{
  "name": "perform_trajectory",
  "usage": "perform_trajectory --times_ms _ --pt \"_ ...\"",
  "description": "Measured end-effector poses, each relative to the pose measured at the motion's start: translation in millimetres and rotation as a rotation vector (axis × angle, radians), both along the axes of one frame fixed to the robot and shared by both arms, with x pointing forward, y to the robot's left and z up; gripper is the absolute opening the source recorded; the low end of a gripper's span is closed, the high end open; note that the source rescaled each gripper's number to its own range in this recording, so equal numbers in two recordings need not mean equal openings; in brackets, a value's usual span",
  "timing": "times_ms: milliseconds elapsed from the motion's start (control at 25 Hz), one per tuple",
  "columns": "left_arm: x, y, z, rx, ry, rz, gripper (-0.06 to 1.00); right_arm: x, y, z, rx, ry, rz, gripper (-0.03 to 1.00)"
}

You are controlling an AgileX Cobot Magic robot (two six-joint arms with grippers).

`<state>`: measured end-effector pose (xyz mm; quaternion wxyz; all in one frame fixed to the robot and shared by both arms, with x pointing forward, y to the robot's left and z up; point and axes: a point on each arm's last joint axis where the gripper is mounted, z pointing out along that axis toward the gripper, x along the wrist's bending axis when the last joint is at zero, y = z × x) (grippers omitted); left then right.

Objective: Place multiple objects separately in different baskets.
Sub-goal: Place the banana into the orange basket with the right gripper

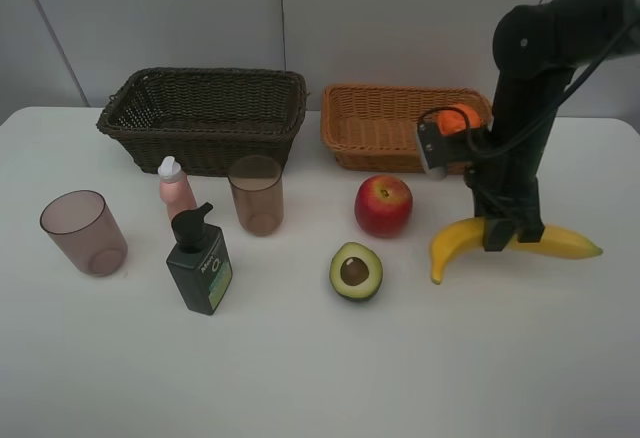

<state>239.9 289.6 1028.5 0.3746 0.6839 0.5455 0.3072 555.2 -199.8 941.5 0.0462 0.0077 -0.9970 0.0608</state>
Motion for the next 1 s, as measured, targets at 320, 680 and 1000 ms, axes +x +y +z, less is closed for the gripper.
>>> perform_trajectory --times_ms 320,680,1000 --pt "0 0 0 0.0 0.0 0.0 1.0 17 3 47 0.001 -0.084 0.027 0.0" --pt "0 0 0 0.0 0.0 0.0 1.0 46 13 94 0.053 -0.285 0.09 0.0" --pt "0 0 0 0.0 0.0 0.0 1.0 85 27 108 0.144 -0.581 0.127 0.0"
